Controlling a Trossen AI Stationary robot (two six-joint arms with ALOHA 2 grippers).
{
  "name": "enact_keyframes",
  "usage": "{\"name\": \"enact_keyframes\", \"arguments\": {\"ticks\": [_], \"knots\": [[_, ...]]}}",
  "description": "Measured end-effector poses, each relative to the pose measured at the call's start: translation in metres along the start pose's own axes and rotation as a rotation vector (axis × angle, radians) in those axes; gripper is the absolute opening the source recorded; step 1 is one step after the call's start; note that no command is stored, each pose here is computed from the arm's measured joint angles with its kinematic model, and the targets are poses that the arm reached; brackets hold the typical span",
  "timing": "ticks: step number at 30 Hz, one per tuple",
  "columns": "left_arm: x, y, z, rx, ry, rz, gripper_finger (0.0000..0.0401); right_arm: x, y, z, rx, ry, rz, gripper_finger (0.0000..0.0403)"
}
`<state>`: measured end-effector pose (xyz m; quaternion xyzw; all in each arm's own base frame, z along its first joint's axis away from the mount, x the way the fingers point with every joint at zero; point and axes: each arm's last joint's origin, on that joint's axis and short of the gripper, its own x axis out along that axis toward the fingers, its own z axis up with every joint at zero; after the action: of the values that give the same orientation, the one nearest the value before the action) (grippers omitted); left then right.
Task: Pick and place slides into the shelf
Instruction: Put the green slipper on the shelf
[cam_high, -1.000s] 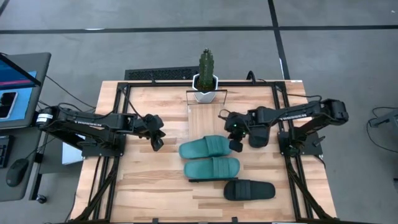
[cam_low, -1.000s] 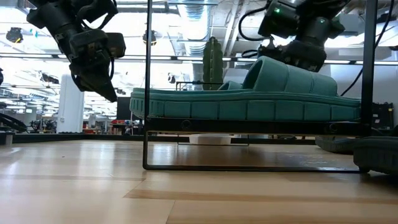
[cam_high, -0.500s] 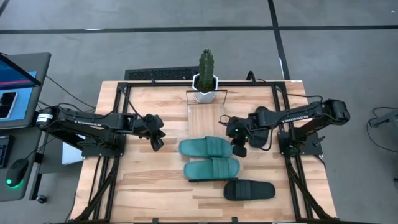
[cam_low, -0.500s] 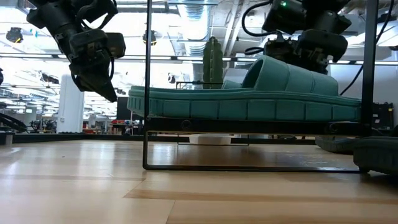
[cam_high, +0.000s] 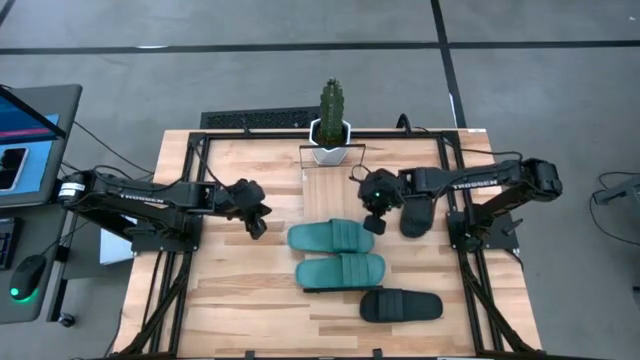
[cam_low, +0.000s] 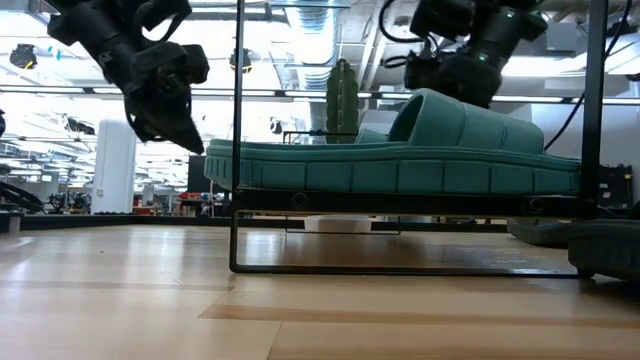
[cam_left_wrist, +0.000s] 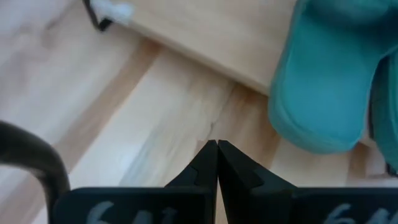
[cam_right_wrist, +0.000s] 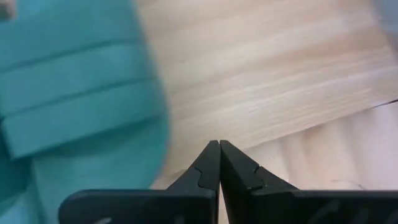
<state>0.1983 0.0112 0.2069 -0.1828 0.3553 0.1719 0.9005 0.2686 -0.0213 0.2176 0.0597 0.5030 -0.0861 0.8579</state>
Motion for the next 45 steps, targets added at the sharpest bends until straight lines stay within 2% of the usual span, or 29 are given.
{"name": "enact_keyframes", "arguments": {"ticks": [3,7,12,19,26,29,35,45], "knots": [[0.004,-0.002,0.003,0.025,-0.020,-0.020,0.0000,-0.005,-0.006,0.007,-0.001,-0.016,-0.050,0.0000],[0.020,-0.008,0.003,0.048,0.022,-0.114,0.0000,-0.012,-0.014,0.013,-0.011,-0.009,-0.092,0.0000],[0.039,-0.011,0.002,0.044,0.063,-0.168,0.0000,-0.022,-0.018,0.019,-0.038,0.007,-0.115,0.0000],[0.043,-0.010,0.009,0.074,0.024,-0.251,0.0000,-0.029,-0.018,0.025,-0.059,0.005,-0.115,0.0000],[0.042,-0.012,0.008,0.092,0.043,-0.306,0.0000,-0.031,-0.017,0.025,-0.069,0.015,-0.114,0.0000],[0.042,-0.012,0.007,0.102,0.048,-0.305,0.0000,-0.031,-0.017,0.025,-0.071,0.015,-0.113,0.0000],[0.043,-0.007,0.006,0.099,0.034,-0.183,0.0000,-0.031,-0.017,0.025,-0.071,0.017,-0.113,0.0000],[0.043,-0.008,0.006,0.108,0.039,-0.198,0.0000,-0.031,-0.017,0.025,-0.071,0.022,-0.110,0.0000]]}}
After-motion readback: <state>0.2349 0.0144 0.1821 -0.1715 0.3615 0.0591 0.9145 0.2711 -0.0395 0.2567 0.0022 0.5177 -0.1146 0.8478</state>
